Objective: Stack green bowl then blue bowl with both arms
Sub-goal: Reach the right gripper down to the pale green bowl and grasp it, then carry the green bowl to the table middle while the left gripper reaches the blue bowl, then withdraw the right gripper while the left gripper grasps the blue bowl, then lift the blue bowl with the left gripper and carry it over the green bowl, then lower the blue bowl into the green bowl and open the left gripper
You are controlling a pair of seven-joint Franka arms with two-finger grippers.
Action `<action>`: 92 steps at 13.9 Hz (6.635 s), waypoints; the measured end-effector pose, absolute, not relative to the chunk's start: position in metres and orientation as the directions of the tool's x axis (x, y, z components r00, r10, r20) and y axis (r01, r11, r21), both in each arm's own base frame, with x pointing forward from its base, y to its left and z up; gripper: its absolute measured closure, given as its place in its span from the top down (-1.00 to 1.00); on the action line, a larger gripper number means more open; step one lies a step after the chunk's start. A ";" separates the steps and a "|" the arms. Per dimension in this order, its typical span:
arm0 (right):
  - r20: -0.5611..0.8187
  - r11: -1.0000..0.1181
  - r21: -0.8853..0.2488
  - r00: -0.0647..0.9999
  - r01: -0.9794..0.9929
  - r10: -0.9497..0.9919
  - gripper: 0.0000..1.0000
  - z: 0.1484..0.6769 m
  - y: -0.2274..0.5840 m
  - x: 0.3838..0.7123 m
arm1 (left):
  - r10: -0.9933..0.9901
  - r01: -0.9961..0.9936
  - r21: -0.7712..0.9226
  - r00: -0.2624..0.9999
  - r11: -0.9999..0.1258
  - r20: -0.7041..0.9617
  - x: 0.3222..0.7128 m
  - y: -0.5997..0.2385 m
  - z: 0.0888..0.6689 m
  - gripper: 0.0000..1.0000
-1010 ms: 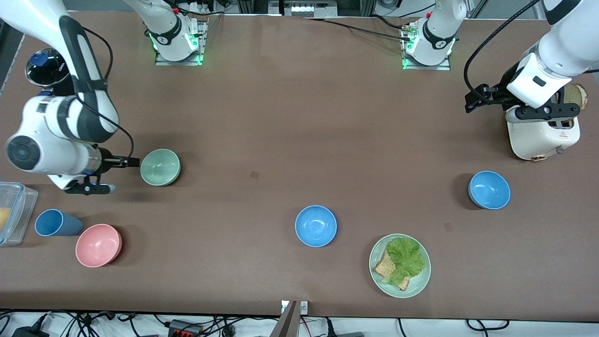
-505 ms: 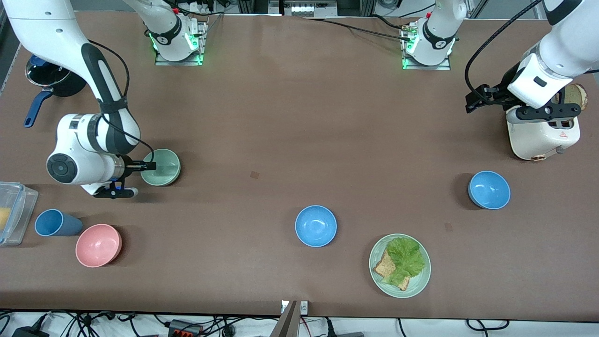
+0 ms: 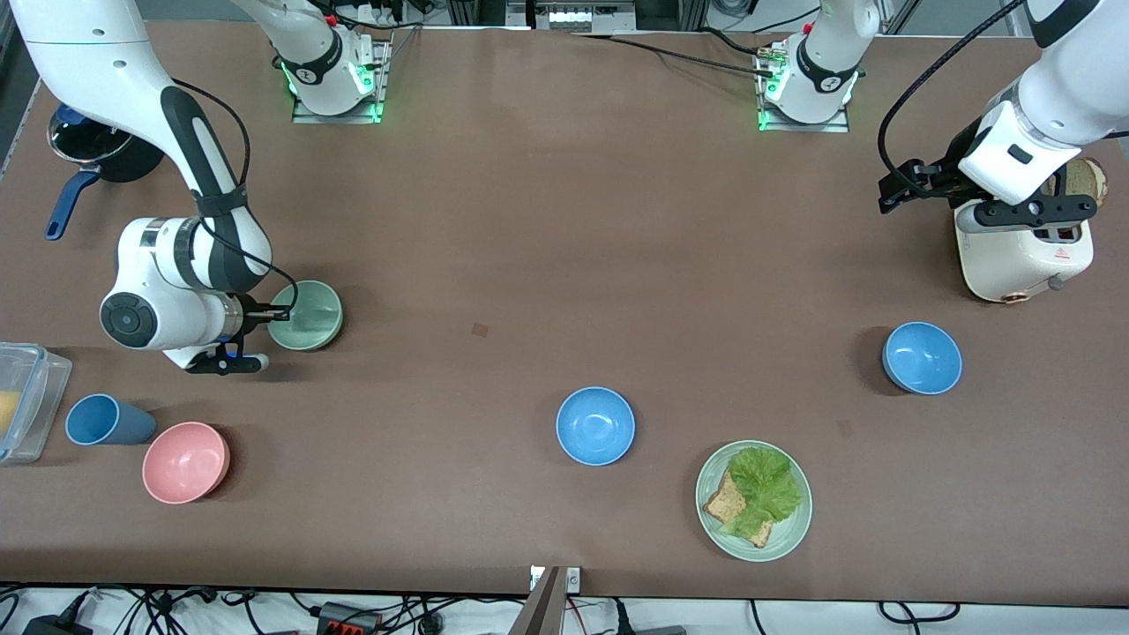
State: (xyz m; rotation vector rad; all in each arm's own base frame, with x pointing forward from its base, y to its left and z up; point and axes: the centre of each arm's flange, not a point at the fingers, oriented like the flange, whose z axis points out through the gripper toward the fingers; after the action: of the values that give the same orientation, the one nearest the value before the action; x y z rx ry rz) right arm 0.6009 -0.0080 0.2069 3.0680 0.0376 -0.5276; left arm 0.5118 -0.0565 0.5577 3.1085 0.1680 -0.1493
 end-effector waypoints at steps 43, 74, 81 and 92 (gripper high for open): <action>-0.102 -0.935 -0.097 0.938 -0.342 -0.333 1.00 0.503 0.276 0.646 | -0.010 -0.006 0.029 0.992 -1.000 -0.128 0.633 0.204 0.206 0.91; 0.043 -0.999 0.018 0.998 -0.039 -0.038 1.00 0.572 -0.037 0.574 | 0.067 0.140 0.179 0.931 -0.974 -0.360 0.585 -0.175 0.388 -0.86; 0.051 -0.999 0.019 0.998 -0.040 -0.039 1.00 0.570 -0.038 0.577 | 0.116 0.149 0.098 0.953 -0.984 -0.281 0.516 -0.365 0.362 -0.86; 0.063 -0.999 0.019 0.997 -0.038 -0.036 1.00 0.576 -0.039 0.577 | 0.088 0.091 -0.001 0.961 -0.996 -0.263 0.492 -0.409 0.273 -0.86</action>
State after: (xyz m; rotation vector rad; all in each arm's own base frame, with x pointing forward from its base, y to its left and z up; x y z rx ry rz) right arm 0.5773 -0.0385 0.5756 3.1190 -0.0577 0.0973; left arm 0.4915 -0.4093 0.2733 3.0998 0.1408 -0.4144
